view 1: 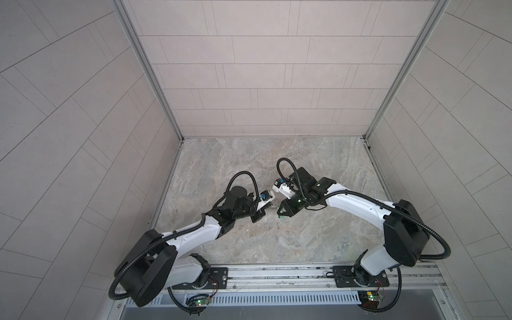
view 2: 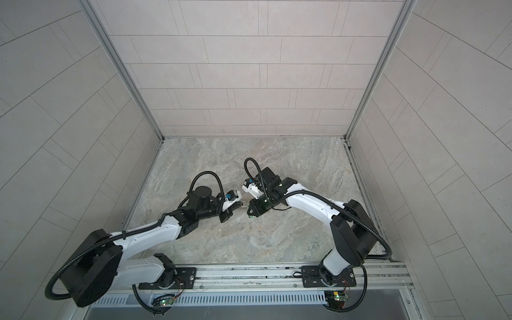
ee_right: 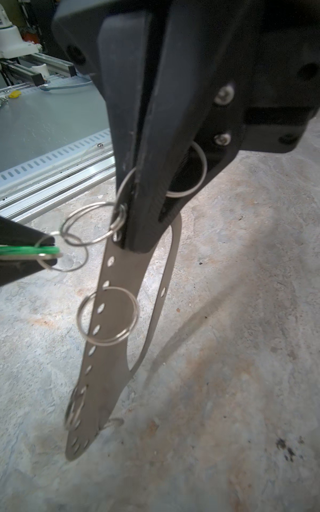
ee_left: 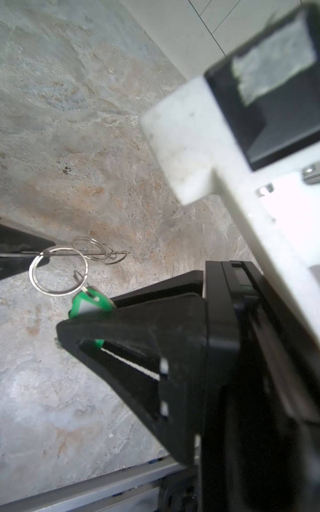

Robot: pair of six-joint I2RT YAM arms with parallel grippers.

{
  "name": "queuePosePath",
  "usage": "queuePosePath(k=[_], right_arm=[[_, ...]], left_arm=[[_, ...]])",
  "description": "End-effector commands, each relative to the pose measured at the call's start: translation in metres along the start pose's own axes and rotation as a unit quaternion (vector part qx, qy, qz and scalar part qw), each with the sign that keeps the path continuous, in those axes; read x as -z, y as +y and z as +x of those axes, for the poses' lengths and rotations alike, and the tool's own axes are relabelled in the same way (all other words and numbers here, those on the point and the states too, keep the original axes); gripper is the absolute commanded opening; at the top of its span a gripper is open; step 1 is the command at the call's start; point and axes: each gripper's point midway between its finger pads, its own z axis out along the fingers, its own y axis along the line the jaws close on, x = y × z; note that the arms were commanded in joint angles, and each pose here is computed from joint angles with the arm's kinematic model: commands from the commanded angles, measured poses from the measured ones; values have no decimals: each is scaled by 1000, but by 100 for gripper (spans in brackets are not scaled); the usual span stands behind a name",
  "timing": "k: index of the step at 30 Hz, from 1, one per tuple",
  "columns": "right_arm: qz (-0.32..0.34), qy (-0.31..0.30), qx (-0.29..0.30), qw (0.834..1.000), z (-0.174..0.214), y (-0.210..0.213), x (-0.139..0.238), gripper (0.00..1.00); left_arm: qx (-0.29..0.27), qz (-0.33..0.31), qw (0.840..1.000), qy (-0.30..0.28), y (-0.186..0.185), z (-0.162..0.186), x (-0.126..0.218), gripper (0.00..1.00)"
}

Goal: Remove the keys from the keyring

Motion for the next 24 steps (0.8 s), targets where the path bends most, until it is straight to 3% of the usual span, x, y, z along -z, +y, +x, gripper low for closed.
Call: queuePosePath(k=[1,13,24], right_arm=[[10,-25,14,1000,-9,2,6,14],[26,-58,29,998,-13,1,20,21],[-51,-134,-29,989,-45,18,35,15]], left_arm=[[2,-2,1000,-23,0,-9,1,0],[2,0,999,-35,-1,-12,0,0],[1,5,999,-53,-2,-17,-1,0]])
